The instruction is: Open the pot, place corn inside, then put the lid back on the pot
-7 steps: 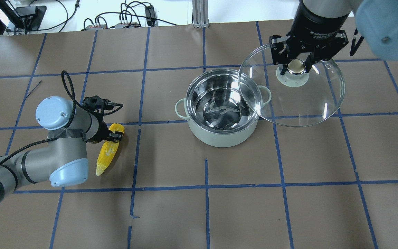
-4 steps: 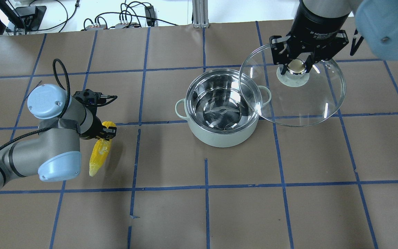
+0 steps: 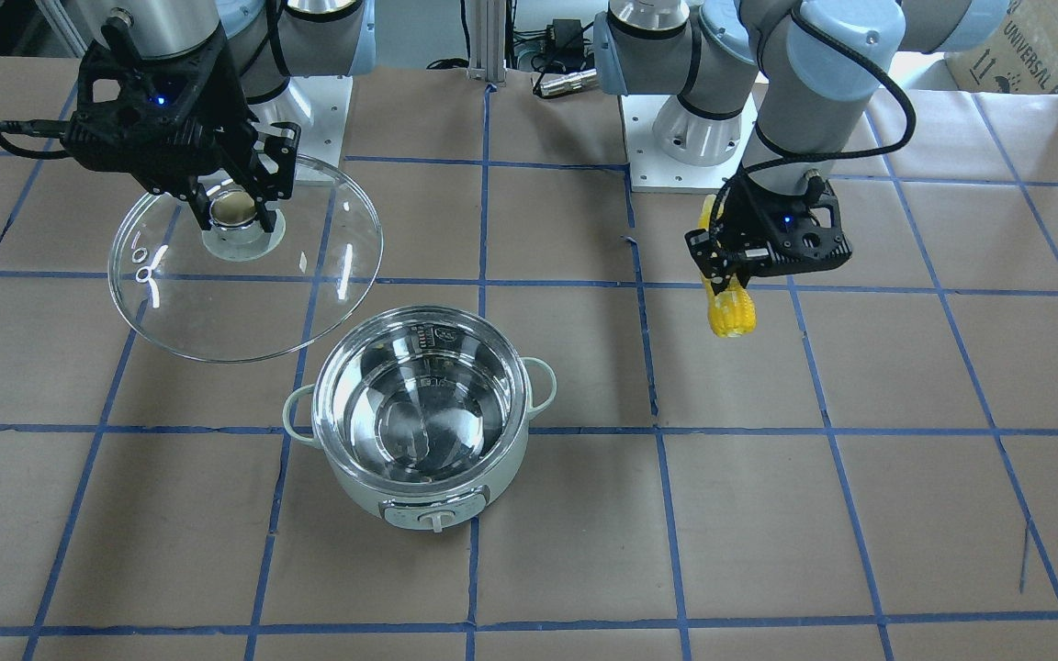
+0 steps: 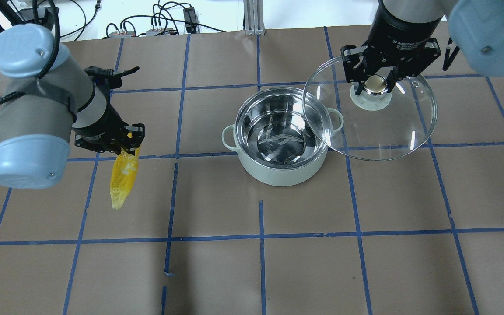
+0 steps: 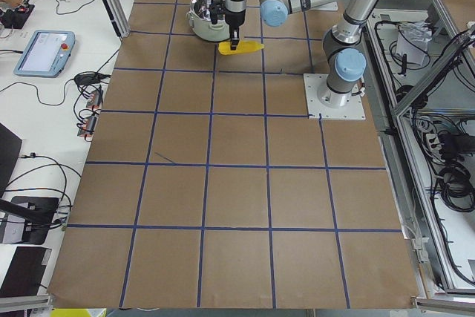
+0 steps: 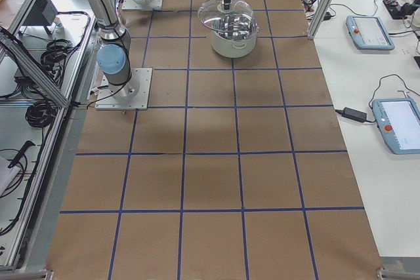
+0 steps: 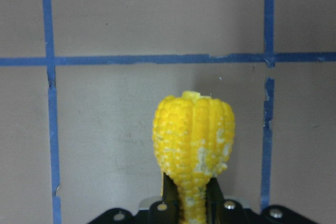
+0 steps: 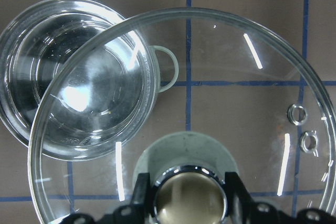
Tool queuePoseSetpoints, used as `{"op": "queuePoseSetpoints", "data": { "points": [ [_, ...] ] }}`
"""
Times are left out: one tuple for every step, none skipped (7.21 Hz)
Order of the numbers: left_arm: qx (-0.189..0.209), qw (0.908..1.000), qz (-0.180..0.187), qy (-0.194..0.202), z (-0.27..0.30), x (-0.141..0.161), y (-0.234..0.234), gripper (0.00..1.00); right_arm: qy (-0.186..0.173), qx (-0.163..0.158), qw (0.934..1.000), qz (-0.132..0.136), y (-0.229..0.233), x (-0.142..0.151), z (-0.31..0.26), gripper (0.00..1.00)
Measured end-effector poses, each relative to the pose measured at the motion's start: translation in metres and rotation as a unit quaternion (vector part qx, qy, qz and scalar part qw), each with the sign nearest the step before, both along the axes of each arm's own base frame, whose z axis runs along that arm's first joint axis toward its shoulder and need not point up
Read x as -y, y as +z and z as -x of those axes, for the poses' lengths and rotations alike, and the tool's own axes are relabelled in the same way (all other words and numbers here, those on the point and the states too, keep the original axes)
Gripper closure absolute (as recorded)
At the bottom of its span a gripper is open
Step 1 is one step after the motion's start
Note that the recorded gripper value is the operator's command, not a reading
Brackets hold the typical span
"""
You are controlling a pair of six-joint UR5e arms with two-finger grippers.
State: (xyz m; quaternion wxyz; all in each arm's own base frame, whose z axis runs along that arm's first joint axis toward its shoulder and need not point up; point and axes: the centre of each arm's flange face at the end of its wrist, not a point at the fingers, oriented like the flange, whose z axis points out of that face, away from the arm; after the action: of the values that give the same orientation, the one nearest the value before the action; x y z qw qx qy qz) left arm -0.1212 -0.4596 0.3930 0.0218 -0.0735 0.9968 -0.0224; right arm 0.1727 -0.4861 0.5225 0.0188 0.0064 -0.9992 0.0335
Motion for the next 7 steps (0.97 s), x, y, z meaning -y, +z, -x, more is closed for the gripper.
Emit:
{"op": "queuePoseSetpoints", "data": {
  "points": [
    [-0.002,0.9998,0.001,0.019,0.030,0.003,0.014,0.99,0.000,0.000,1.0000,0.000,0.000,0.000,0.000,0.62],
    [-0.004,0.9994,0.000,0.034,0.062,0.008,0.019,0.99,0.000,0.000,1.0000,0.000,0.000,0.000,0.000,0.62],
    [-0.006,0.9990,0.001,0.044,0.094,0.014,0.019,0.99,0.000,0.000,1.0000,0.000,0.000,0.001,0.000,0.64],
    [-0.011,0.9984,0.004,0.056,0.126,0.024,0.019,0.99,0.000,0.000,1.0000,0.000,0.000,0.001,0.000,0.65],
    [-0.016,0.9974,0.006,0.070,0.155,0.036,0.017,0.99,0.000,0.000,1.0000,0.000,0.000,0.001,0.000,0.65],
    [-0.025,0.9962,0.006,0.083,0.183,0.047,0.014,0.99,0.000,0.000,1.0000,0.000,0.000,0.000,0.000,0.65],
    [-0.040,0.9948,0.006,0.093,0.210,0.060,0.012,0.99,0.000,0.000,1.0000,0.000,0.000,-0.001,0.001,0.65]
  ]
}}
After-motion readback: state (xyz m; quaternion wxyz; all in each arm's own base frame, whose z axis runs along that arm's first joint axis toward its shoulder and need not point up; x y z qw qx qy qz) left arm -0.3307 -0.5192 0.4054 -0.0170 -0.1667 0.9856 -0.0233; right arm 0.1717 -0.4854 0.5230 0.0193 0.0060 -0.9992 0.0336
